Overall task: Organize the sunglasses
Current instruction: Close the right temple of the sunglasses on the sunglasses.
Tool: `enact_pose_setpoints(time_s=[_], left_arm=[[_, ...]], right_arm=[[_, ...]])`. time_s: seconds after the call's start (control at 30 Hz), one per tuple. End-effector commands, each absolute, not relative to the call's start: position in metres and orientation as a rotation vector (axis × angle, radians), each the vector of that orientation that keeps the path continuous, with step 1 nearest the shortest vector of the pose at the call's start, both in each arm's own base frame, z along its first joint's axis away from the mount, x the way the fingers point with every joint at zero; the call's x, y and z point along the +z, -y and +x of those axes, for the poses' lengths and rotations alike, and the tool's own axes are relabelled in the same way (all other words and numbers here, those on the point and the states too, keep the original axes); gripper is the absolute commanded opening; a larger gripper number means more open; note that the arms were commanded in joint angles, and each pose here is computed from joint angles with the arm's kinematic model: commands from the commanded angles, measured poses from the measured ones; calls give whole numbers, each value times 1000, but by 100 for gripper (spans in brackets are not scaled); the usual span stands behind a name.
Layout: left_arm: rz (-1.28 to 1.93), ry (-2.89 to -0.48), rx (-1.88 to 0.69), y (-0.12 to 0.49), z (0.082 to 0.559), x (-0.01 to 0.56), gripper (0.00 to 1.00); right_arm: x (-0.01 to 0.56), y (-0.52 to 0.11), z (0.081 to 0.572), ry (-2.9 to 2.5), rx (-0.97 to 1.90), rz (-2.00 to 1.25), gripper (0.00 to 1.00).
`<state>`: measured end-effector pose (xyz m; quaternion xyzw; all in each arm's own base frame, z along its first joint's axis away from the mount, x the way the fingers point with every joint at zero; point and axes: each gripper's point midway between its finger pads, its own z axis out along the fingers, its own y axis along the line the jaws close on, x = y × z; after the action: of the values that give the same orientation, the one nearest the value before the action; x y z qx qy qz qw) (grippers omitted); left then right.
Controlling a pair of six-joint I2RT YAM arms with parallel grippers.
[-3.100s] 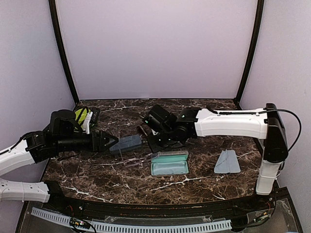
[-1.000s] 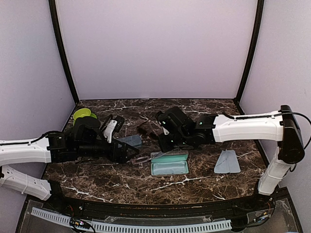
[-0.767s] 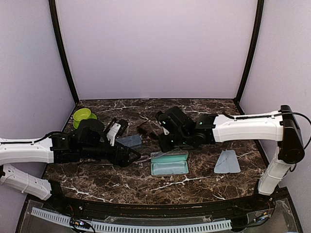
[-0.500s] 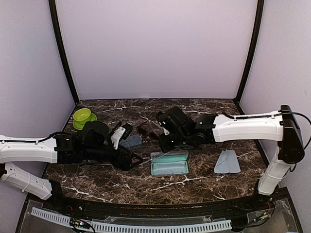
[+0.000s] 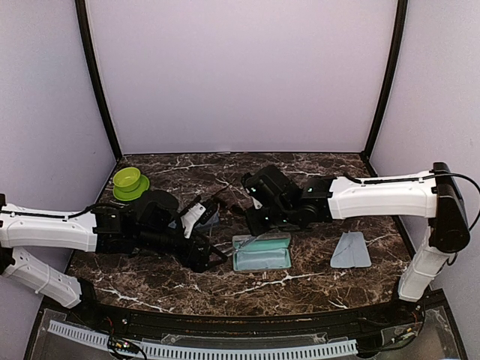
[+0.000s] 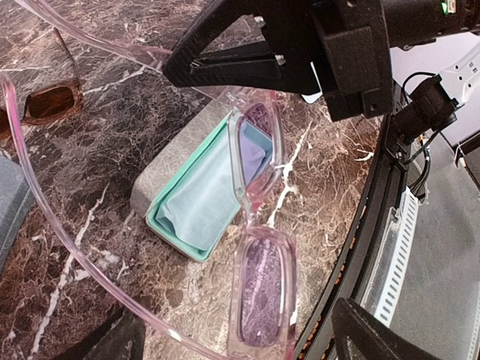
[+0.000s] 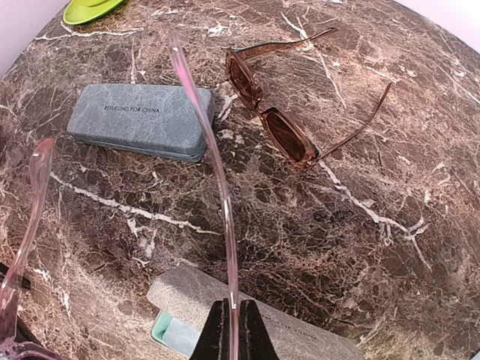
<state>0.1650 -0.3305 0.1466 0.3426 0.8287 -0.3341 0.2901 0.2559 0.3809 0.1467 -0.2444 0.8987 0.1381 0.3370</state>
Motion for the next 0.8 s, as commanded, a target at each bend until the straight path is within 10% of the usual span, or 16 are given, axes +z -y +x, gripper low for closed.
enact_pose_setpoints(time_s=[0.0,0.77], left_arm=[[997,-2153,-949,342,156,157,89],[982,-2009,-749,323,176,169,93]], right_arm=[[160,-388,264,-2313,446,-564,0],[150,-390,250,-2339,534,-596,0]])
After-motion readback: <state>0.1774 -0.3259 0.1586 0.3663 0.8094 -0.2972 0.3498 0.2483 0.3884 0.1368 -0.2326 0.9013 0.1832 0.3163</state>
